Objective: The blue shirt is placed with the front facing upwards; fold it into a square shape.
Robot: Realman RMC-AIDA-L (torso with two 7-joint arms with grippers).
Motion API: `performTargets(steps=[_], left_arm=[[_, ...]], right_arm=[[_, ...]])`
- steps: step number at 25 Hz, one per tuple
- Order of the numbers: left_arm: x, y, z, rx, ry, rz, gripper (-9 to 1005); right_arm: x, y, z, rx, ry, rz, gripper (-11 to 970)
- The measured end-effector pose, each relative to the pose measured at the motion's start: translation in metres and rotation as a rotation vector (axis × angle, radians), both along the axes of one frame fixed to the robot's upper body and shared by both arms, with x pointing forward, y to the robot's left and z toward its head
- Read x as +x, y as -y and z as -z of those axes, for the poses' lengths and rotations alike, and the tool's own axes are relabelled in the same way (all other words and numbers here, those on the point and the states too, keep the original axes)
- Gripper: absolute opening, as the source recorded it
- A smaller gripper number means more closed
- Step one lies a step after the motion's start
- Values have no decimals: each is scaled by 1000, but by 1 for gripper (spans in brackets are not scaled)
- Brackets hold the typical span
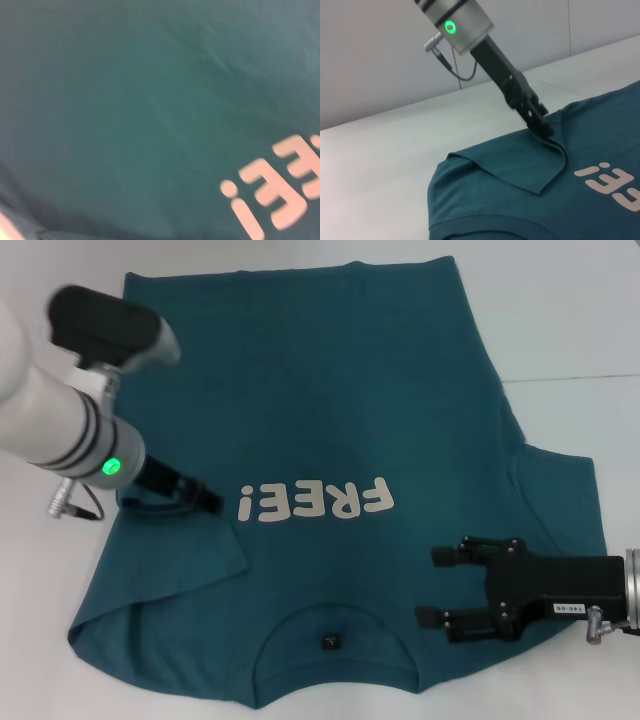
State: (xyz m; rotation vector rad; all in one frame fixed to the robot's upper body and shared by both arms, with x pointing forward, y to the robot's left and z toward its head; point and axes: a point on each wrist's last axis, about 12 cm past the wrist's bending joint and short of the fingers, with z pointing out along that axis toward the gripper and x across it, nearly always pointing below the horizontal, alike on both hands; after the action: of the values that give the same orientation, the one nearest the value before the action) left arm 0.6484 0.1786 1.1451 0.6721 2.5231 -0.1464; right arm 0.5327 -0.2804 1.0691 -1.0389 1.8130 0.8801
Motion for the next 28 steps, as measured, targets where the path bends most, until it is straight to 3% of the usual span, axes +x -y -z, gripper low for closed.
performTargets(steps=[5,11,19,28], left_arm=[[-7,-25,-9,-77,46,-141,849],[-4,-52,3,-180,12,-301,848],[0,-47,27,-217,1,-335,847],[8,-26,31,-285,26,-297,847]], right_arm=[[-2,2,2,0,-6,6,878],[-2,2,2,0,-6,6,876],[-3,1,2,-4,-8,-1,874],[-4,1,3,-5,-12,-2,872]])
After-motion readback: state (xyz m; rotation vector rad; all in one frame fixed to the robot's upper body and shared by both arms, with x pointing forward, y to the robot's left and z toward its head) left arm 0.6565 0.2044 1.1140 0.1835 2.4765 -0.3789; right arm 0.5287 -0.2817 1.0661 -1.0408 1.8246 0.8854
